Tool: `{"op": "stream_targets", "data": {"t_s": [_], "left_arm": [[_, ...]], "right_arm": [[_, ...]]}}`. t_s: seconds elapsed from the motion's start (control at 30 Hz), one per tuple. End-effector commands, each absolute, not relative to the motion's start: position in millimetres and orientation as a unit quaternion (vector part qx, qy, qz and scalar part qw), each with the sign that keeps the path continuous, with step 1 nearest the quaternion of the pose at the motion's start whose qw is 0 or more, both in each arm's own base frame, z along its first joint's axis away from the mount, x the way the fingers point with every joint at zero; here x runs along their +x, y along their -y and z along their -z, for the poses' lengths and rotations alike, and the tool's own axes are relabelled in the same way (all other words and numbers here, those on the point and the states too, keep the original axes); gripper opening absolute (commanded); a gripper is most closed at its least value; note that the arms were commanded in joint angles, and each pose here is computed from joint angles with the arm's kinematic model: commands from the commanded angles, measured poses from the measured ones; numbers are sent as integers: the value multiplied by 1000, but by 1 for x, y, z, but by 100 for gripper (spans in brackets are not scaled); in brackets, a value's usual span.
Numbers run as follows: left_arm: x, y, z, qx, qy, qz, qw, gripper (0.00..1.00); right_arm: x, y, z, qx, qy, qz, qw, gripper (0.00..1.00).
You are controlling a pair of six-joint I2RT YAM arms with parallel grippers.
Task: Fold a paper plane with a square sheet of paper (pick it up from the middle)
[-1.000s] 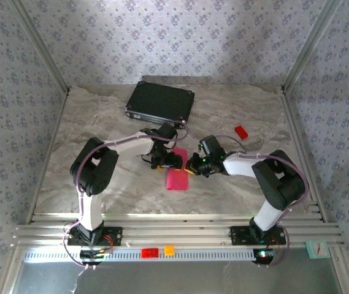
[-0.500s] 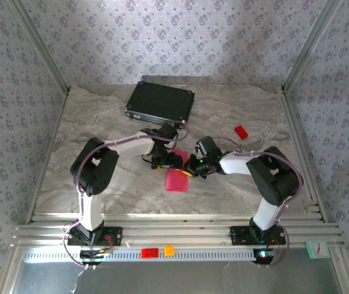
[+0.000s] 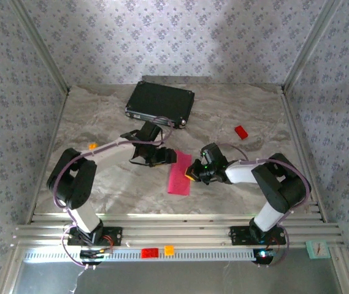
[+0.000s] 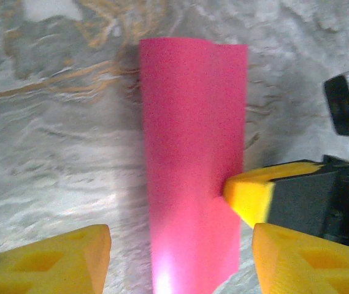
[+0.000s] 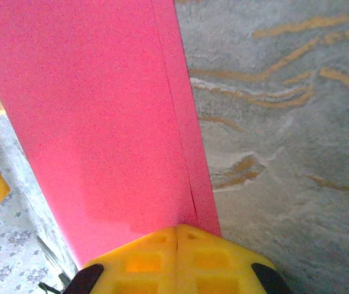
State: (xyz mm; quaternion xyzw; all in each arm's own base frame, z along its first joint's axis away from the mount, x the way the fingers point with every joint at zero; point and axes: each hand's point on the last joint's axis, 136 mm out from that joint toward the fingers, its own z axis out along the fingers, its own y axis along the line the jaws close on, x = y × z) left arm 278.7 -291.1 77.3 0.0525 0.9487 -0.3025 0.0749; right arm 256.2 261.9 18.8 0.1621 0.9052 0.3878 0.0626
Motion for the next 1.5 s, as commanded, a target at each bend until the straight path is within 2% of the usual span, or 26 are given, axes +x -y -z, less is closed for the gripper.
{"op": "stream_targets", "data": {"t_s": [0.0, 0.47, 0.73, 0.9, 1.0, 1.13, 1.3, 1.47], "left_arm": [[272, 308, -82, 60, -932, 353, 56, 62], [264, 306, -44, 46, -947, 319, 19, 59], [259, 305, -30, 59, -956, 286, 13, 52], [257, 293, -15, 48, -970, 239, 5, 49], [256, 287, -11, 41, -973, 225, 5, 48], [257, 284, -9, 39, -976, 216, 7, 47], [256, 282, -6, 34, -977, 210, 4, 47], [257, 277, -1, 23, -981, 193, 0, 46]], "right_arm": [[232, -240, 13, 203, -923, -327, 29, 0], [235, -244, 10, 202, -917, -342, 34, 0], [240, -249, 2, 200, -911, -358, 43, 0], [255, -263, -22, 173, -897, -401, 70, 0], [265, -261, -43, 167, -888, -416, 101, 5], [269, -243, -66, 165, -889, -404, 135, 10], [265, -194, -72, 203, -902, -345, 162, 10], [261, -165, -74, 241, -890, -341, 183, 10]]}}
